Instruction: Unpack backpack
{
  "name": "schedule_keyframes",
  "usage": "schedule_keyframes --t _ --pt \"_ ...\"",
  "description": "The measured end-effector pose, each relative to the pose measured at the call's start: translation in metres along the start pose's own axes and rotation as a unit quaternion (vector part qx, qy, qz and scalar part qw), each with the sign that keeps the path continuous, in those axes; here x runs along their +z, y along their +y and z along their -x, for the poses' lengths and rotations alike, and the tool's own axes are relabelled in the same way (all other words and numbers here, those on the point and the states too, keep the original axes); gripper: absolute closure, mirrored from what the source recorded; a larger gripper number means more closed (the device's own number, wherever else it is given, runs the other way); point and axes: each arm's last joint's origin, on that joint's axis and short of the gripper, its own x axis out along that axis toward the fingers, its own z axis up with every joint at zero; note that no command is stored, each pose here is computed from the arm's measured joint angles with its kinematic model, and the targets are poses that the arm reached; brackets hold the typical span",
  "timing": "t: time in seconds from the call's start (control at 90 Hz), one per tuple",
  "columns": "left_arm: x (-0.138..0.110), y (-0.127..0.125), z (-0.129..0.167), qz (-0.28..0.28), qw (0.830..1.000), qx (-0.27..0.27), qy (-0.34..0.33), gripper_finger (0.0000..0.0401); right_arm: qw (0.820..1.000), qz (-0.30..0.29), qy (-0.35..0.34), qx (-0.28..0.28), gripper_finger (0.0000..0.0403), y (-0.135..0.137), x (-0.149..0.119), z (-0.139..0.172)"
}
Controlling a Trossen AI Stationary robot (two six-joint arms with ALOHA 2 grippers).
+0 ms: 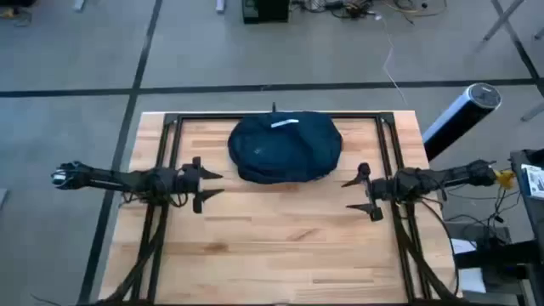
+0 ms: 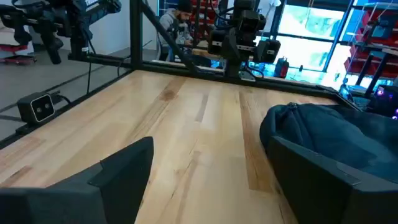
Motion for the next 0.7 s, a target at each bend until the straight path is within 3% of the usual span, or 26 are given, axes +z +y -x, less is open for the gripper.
schedule_keyframes --t 0.7 --pt "0.0000 0.0000 0.0000 0.000 1.000 0.000 0.000 0.0182 1.000 0.000 0.000 0.000 0.0121 0.0000 0.0001 0.0000"
